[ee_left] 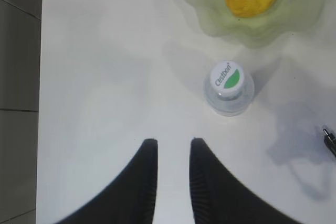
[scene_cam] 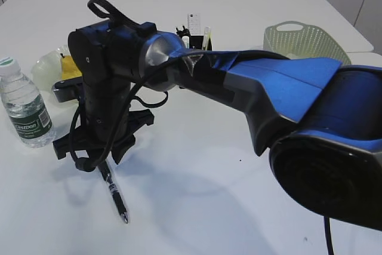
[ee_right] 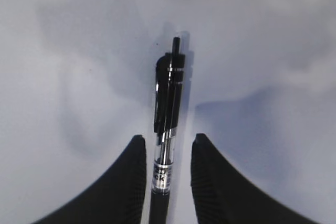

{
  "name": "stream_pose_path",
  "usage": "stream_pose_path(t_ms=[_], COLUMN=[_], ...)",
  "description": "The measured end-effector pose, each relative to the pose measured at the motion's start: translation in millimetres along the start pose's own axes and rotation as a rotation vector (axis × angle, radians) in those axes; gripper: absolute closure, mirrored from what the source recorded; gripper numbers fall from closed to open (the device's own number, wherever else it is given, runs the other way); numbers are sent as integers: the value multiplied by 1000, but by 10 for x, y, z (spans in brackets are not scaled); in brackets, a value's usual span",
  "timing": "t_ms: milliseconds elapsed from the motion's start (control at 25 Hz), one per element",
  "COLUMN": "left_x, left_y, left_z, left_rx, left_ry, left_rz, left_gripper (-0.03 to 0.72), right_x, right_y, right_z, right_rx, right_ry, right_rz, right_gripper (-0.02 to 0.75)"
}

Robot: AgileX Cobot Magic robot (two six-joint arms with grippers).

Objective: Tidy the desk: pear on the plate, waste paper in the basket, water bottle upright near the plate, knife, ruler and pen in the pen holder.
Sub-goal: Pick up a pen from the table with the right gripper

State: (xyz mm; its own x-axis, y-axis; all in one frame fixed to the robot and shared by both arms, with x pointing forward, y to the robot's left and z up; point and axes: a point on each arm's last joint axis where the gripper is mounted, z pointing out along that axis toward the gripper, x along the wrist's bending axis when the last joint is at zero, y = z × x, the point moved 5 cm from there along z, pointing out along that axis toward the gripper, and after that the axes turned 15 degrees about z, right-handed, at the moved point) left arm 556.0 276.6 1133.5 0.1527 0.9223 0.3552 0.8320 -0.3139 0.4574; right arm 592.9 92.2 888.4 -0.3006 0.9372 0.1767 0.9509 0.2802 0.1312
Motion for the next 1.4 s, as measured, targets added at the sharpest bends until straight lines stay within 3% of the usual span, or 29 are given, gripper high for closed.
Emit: stream_pose_path(t_ms=[120,400,1400], left_x=[0,0,5], left_y=[0,0,0], left_z=[0,0,0], left_rx=[0,0,0], left_ry=[0,0,4], left_rz=[0,0,1], left_gripper=[545,545,546], right_x=[8,33,27], right_y=[-6,-32,-75], right_z=[8,62,230], right_rx=[5,19,51], right_ry=[6,14,5], right_rz=[3,5,7], right_gripper=[486,393,384])
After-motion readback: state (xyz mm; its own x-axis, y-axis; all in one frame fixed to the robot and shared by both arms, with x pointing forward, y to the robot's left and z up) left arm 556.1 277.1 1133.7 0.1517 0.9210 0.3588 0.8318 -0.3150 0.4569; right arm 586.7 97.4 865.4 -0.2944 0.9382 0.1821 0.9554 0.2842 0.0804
